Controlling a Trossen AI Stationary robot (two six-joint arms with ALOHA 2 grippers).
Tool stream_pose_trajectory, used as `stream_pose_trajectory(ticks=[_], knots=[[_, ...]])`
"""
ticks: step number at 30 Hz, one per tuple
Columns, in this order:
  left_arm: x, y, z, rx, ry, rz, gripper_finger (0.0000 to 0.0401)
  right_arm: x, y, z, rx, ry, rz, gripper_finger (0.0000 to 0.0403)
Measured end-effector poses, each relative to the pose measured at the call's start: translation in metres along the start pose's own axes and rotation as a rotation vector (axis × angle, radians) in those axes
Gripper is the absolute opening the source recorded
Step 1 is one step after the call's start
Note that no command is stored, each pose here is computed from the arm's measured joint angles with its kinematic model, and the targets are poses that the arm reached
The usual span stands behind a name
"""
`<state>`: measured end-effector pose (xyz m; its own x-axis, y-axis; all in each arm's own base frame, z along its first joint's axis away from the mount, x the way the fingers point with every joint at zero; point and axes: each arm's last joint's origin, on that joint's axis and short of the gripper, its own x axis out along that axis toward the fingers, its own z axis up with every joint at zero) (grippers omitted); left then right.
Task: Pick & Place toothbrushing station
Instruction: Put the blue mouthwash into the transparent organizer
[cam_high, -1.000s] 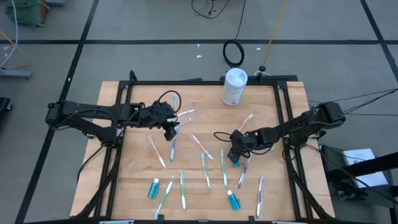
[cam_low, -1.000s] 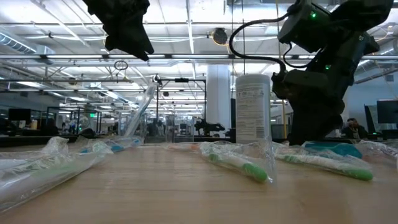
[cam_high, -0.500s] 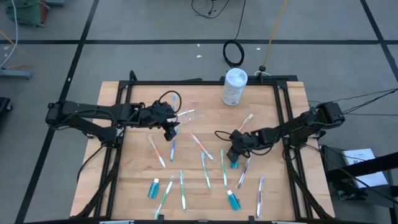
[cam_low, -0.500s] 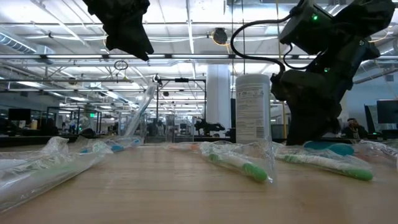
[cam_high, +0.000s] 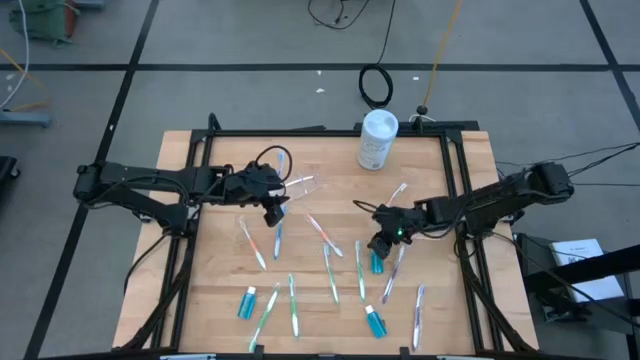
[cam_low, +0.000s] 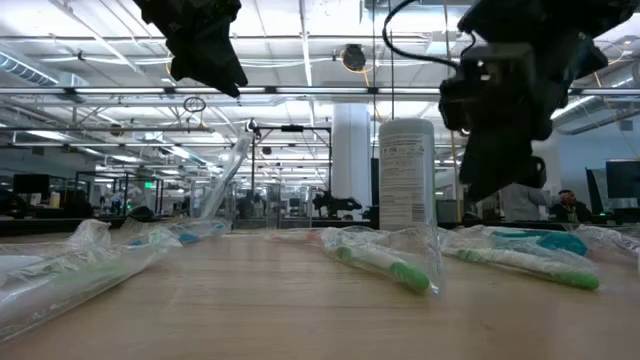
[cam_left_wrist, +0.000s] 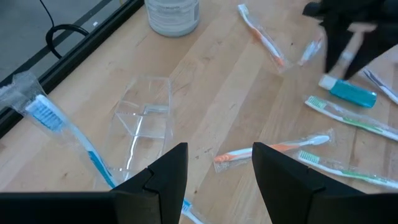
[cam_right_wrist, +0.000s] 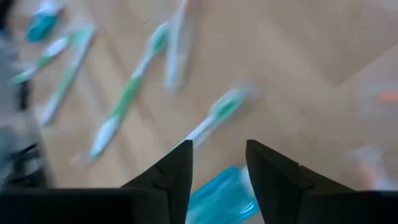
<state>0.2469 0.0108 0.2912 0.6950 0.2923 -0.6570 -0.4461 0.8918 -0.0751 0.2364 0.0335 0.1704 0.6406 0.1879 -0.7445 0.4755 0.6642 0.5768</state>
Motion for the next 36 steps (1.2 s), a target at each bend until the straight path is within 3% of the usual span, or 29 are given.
stream_pose_trajectory(ticks=[4, 13, 20, 27, 36], knots=[[0.0, 0.0, 0.0, -0.001, -0.002, -0.001, 0.0186, -0.014, 0.01, -0.005, 0.029, 0.005, 0.064, 0.0154], [0.0, -0.001, 0.002, -0.008, -0.019, -0.006, 0.0186, -0.003, 0.001, -0.027, 0.146, 0.022, -0.161, 0.0155], [0.0, -0.001, 0.002, -0.014, -0.021, -0.006, 0.0186, 0.016, -0.005, -0.029, 0.187, 0.043, -0.219, 0.0151], [0.0, -0.001, 0.002, -0.013, -0.023, 0.0, 0.0186, 0.035, -0.003, -0.026, 0.209, 0.013, -0.166, 0.0149], [0.0, 0.0, 0.002, -0.005, -0.03, 0.022, 0.0186, 0.044, -0.006, -0.028, 0.213, 0.028, -0.188, 0.0137]])
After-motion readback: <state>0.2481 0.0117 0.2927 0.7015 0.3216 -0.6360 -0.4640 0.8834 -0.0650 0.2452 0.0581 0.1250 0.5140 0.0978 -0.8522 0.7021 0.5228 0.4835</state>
